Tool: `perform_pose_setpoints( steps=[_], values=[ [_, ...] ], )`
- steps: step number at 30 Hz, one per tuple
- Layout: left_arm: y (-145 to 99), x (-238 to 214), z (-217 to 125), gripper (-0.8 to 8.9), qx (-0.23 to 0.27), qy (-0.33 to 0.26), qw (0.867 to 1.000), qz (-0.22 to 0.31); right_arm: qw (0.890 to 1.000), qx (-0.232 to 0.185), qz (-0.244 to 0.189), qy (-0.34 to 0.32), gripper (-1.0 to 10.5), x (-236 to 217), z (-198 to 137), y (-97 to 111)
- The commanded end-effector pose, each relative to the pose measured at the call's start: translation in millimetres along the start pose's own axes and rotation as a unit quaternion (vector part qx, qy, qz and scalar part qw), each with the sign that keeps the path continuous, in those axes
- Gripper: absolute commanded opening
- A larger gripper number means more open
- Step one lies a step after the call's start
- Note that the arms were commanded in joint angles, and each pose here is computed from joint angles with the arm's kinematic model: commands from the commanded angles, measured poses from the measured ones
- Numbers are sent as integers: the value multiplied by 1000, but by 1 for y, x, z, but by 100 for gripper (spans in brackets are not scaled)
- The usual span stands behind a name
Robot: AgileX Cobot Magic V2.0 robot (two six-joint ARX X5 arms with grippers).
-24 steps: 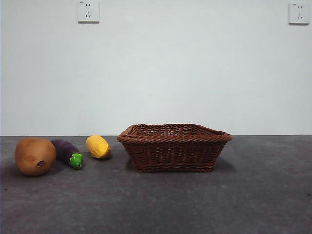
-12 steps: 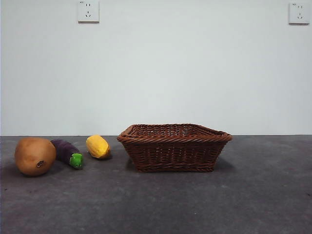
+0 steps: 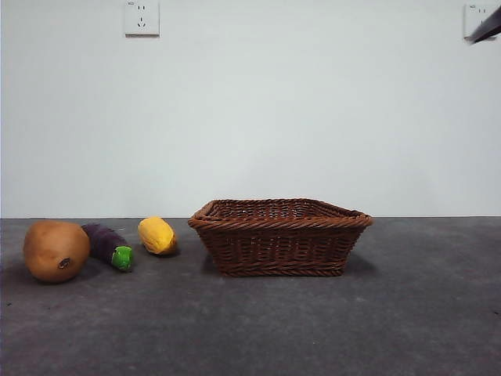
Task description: Help me put the vegetables on the table into the basket
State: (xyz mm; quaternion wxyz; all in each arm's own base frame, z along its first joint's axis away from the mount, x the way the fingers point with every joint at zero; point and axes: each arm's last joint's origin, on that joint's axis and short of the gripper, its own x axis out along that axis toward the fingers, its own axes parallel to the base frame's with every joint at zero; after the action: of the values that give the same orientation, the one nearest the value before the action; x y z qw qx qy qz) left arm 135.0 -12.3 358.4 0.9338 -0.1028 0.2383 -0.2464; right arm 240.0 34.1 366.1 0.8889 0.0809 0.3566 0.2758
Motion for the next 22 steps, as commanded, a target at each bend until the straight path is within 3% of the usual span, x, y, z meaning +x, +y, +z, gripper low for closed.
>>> perform_pose_setpoints(
  steps=[1,7,14,17,20,22],
  values=[
    [1,2,1,670,3,0,1000,-4,1000,2,5,31,661,32,17,-6],
    [2,5,2,669,0,5,1000,-3,994,-4,-2,106,658,123,42,-20],
    [4,7,2,669,-2,9,1000,-3,986,6,-16,168,655,213,31,-46],
    [4,9,2,669,-4,12,1000,-3,982,12,-23,185,567,237,19,-57],
    [6,11,2,669,-7,16,1000,-2,980,16,-27,194,556,253,10,-65],
    [8,14,2,669,-10,22,1000,-2,978,23,-29,204,410,261,4,-69]
  ],
)
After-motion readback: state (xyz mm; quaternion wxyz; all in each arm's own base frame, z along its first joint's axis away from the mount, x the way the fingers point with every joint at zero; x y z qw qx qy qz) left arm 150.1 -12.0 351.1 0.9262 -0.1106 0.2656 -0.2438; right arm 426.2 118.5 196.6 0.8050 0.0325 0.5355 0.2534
